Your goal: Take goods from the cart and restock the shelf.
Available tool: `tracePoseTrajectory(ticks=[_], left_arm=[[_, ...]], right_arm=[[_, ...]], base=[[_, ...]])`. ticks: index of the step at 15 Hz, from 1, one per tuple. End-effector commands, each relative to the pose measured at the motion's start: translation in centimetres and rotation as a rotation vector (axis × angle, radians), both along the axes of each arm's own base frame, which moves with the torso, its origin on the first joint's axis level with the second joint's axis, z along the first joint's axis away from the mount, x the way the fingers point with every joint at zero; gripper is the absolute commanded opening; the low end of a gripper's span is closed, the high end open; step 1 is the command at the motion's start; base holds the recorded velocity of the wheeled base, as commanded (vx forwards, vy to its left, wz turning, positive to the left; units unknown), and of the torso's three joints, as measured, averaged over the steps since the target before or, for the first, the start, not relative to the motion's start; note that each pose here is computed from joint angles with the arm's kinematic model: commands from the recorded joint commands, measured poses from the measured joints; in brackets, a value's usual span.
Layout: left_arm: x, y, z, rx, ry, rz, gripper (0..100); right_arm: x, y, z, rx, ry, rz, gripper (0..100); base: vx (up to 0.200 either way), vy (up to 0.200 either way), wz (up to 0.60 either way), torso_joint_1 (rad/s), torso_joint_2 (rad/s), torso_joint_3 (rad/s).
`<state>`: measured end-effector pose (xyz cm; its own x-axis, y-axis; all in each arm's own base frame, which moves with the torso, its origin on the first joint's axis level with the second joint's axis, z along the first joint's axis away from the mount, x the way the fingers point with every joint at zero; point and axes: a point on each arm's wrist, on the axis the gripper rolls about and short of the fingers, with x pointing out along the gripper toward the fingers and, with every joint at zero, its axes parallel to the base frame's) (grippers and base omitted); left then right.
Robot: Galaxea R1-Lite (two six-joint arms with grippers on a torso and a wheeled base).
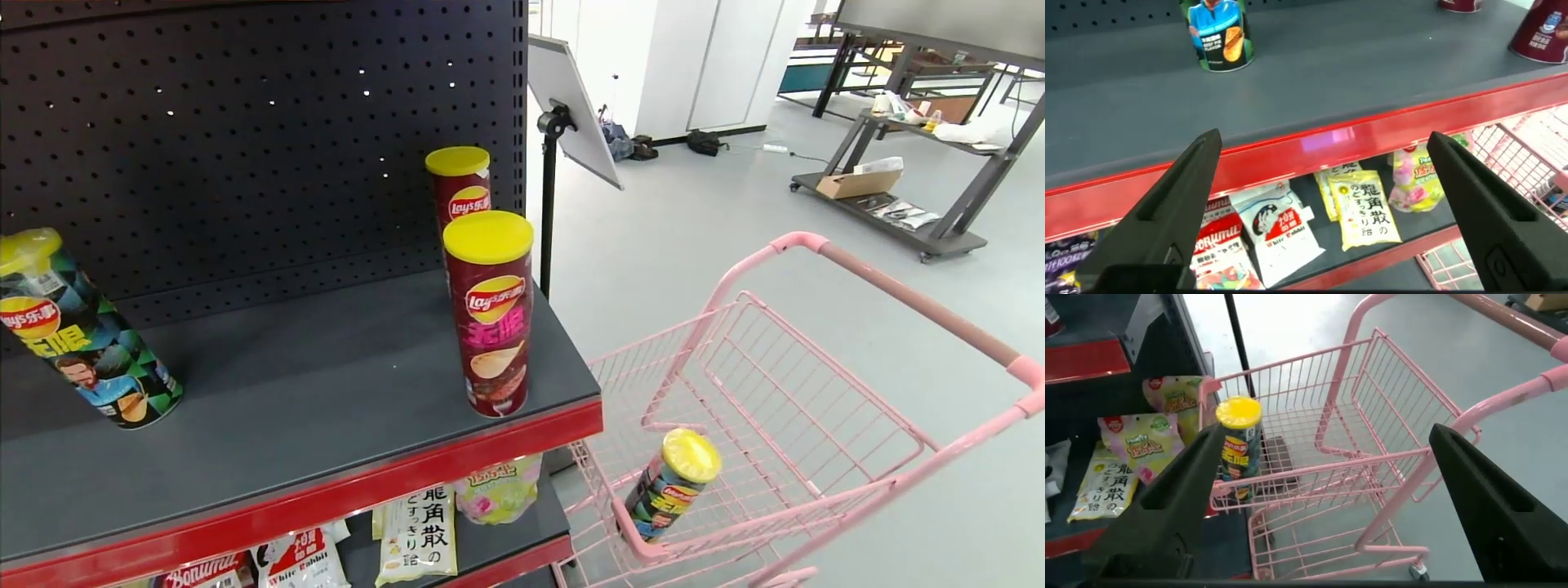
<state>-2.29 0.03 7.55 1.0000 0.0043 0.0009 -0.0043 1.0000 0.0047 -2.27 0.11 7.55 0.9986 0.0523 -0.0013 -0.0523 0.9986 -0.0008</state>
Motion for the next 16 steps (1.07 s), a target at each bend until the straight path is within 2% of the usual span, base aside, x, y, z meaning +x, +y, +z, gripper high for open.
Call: tracePoseTrajectory(ticks=[1,11,16], left_arm=[[0.01,0.00,-0.02,0.000,0.002,0.000,100],[0.01,0.00,-0.02,0.000,0.002,0.000,100],[0.01,0.00,-0.02,0.000,0.002,0.000,100]], right_arm=[[0.00,0.00,0.00,0.001,0.000,0.001,100],[0.00,0.00,0.00,-0.001,0.000,0.001,100],[0.00,0.00,0.00,-0.001,0.000,0.001,100]], base=[[0.000,0.000,0.00,-0.115,0.28,0.163],[0.000,0.000,0.00,-0.137,0.37,0.225],[0.000,0.000,0.00,-0.177,0.51,0.328]])
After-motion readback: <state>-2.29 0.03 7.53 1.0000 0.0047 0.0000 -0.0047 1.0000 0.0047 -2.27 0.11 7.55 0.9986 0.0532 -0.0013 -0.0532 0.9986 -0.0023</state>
